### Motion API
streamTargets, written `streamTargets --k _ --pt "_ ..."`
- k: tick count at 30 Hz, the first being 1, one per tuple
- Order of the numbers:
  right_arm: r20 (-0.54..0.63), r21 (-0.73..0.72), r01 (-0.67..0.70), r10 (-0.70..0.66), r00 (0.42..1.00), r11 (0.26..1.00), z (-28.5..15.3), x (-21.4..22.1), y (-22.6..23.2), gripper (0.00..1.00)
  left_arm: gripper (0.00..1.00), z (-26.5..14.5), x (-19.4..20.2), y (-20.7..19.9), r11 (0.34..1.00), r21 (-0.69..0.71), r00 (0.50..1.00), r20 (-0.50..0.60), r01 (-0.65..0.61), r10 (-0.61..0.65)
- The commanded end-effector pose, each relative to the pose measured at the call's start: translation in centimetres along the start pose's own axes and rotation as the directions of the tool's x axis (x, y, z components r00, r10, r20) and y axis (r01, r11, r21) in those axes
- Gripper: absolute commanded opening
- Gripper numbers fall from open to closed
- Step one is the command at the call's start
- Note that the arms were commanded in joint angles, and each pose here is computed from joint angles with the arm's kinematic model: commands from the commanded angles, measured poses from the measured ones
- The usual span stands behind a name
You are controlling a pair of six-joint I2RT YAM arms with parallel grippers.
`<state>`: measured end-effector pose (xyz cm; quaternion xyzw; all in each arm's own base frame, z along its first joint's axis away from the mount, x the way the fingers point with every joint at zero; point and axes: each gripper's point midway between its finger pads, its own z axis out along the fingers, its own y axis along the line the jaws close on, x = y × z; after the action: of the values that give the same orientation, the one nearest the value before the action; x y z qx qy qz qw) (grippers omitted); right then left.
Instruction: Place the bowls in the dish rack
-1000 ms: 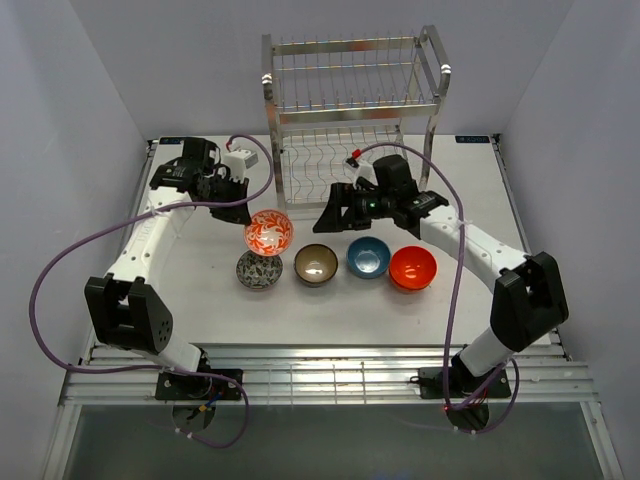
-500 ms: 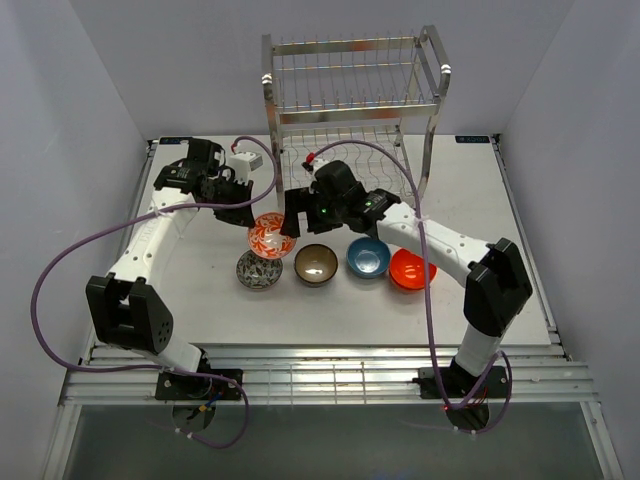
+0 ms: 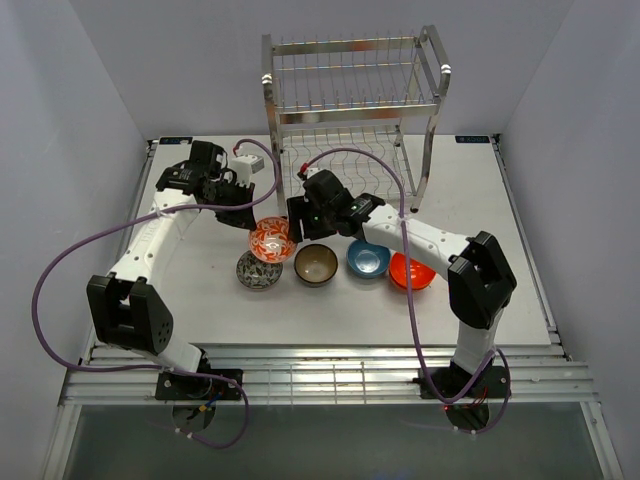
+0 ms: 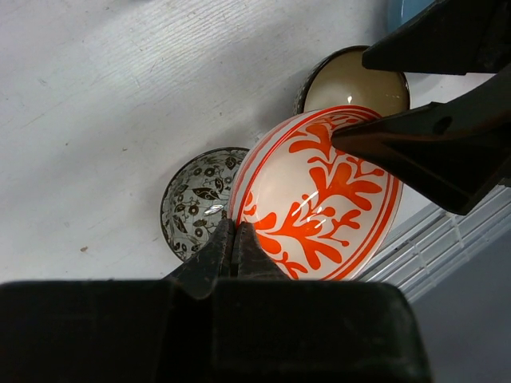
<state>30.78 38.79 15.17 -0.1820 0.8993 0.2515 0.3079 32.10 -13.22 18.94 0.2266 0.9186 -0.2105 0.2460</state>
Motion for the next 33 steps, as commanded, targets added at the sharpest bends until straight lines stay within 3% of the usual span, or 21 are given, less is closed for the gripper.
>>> streamTargets --k 1,3,7,10,13,14,17,18,19,21,26,32,33 --pt "0.043 -0.044 0.011 -0.009 0.999 0.999 -0.3 -1.8 1.7 0.65 0.00 -1.6 -1.7 -2.0 0.998 0.056 0.995 0.093 -0.031 0.026" --pt "0.035 -0.062 0.013 -0.011 0.999 0.998 -0.2 -1.7 2.1 0.59 0.00 -1.5 -1.8 -2.0 0.998 0.061 0.995 0.093 -0.033 0.027" --pt "0.008 -0.106 0.013 -0.012 1.000 0.994 -0.1 -0.9 2.8 0.57 0.00 -1.3 -1.9 -2.1 0.997 0.069 0.995 0.093 -0.030 0.023" --pt "0.008 -0.126 0.017 -0.016 1.000 0.992 -0.3 -1.0 3.2 0.45 0.00 -1.2 -1.8 -2.1 0.997 0.076 0.996 0.088 -0.025 0.018" --pt "0.001 -0.145 0.018 -0.018 1.000 0.989 -0.3 -0.9 3.5 0.23 0.00 -1.0 -1.7 -2.2 0.996 0.084 0.996 0.085 -0.021 0.014" --pt "0.002 -0.147 0.016 -0.016 1.000 0.989 -0.4 -1.0 3.4 0.08 0.00 -1.0 -1.7 -2.2 0.996 0.085 0.996 0.086 -0.022 0.015" --pt "0.022 -0.110 0.014 -0.012 1.000 0.994 -0.7 -1.5 2.5 0.08 0.00 -1.0 -1.6 -2.1 0.997 0.076 0.996 0.086 -0.014 0.008" --pt "0.033 -0.095 0.016 -0.013 0.999 0.995 -0.8 -1.7 2.2 0.08 0.09 -1.1 -1.5 -2.0 0.998 0.069 0.996 0.087 -0.009 0.003" --pt "0.064 -0.050 0.020 -0.017 0.998 0.999 -1.3 -2.3 1.2 0.08 0.48 -1.1 -1.6 -1.5 0.999 0.036 0.996 0.092 -0.003 0.000" --pt "0.129 0.038 0.013 -0.018 0.992 0.999 -2.6 -3.8 -1.0 0.08 0.97 -1.7 -1.5 -1.1 1.000 0.005 0.994 0.110 0.016 -0.016" --pt "0.202 0.231 0.010 -0.058 0.978 0.973 -5.4 -4.9 -7.3 0.08 0.98 -3.4 -1.9 -0.8 0.999 -0.002 0.986 0.166 0.032 -0.031" --pt "0.315 0.500 -0.032 -0.147 0.938 0.866 -9.0 -7.6 -14.3 0.08 0.98 -4.8 -1.9 -0.5 0.999 -0.006 0.976 0.213 0.048 -0.045" --pt "0.371 0.543 -0.053 -0.182 0.911 0.838 -9.9 -9.0 -15.1 0.08 0.98 -4.7 -1.8 -0.4 0.999 -0.008 0.976 0.213 0.049 -0.046"
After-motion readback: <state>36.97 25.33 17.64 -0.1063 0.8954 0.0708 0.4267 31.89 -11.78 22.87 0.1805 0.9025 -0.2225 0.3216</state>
